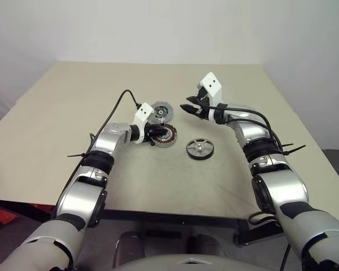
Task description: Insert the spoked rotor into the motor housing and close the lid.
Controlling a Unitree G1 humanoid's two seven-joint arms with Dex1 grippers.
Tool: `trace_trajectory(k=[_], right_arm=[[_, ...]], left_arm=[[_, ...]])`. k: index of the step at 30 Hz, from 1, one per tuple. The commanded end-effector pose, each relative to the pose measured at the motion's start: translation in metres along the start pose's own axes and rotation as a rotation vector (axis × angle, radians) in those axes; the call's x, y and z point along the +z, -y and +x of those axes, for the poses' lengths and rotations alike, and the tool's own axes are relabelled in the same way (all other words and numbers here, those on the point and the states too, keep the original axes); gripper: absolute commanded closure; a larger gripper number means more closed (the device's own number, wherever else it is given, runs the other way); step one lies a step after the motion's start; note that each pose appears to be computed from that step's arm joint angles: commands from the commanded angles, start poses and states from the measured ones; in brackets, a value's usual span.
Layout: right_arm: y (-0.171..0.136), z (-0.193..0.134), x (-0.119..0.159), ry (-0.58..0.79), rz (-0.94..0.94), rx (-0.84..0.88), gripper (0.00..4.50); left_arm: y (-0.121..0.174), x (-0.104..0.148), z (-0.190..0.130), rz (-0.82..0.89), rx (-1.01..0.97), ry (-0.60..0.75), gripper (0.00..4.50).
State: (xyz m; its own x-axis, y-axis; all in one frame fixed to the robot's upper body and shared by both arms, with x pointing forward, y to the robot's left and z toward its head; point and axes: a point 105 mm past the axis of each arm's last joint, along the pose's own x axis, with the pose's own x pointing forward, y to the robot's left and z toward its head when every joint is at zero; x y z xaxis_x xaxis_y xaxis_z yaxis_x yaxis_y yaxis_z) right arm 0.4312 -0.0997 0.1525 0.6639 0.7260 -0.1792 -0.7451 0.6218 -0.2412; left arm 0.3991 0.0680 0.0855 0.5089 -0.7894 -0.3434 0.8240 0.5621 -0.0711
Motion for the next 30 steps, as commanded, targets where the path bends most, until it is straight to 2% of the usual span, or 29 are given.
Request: trace_trajectory(k=[1,24,26,27,30], right_arm=[[0.007,-0.003,0.023,0.084,-0.033,-0.025,2.52],[0.006,-0.004,0.025,0.094,-0.035,-0.026,2.52],[0.006,-0.003,0.025,0.094,-0.035,-0.026,2.52],[0.006,-0.003,0.025,0.094,-0.035,-0.025,2.52],[0.006,-0.003,0.025,0.091,-0.035,-0.025,2.52]], left_arm=[[-0.001,0.014,-0.001,0.051,-0.007,0.016,3.78],[-0.003,0.005,-0.002,0.027,0.006,0.006,3.78],[-0.006,0.007,-0.003,0.028,0.027,0.016,3.06],[-0.008,0.008,-0.003,0.015,0.043,0.022,2.85],[-0.007,0.01,-0.003,-0.008,0.032,0.034,2.85]])
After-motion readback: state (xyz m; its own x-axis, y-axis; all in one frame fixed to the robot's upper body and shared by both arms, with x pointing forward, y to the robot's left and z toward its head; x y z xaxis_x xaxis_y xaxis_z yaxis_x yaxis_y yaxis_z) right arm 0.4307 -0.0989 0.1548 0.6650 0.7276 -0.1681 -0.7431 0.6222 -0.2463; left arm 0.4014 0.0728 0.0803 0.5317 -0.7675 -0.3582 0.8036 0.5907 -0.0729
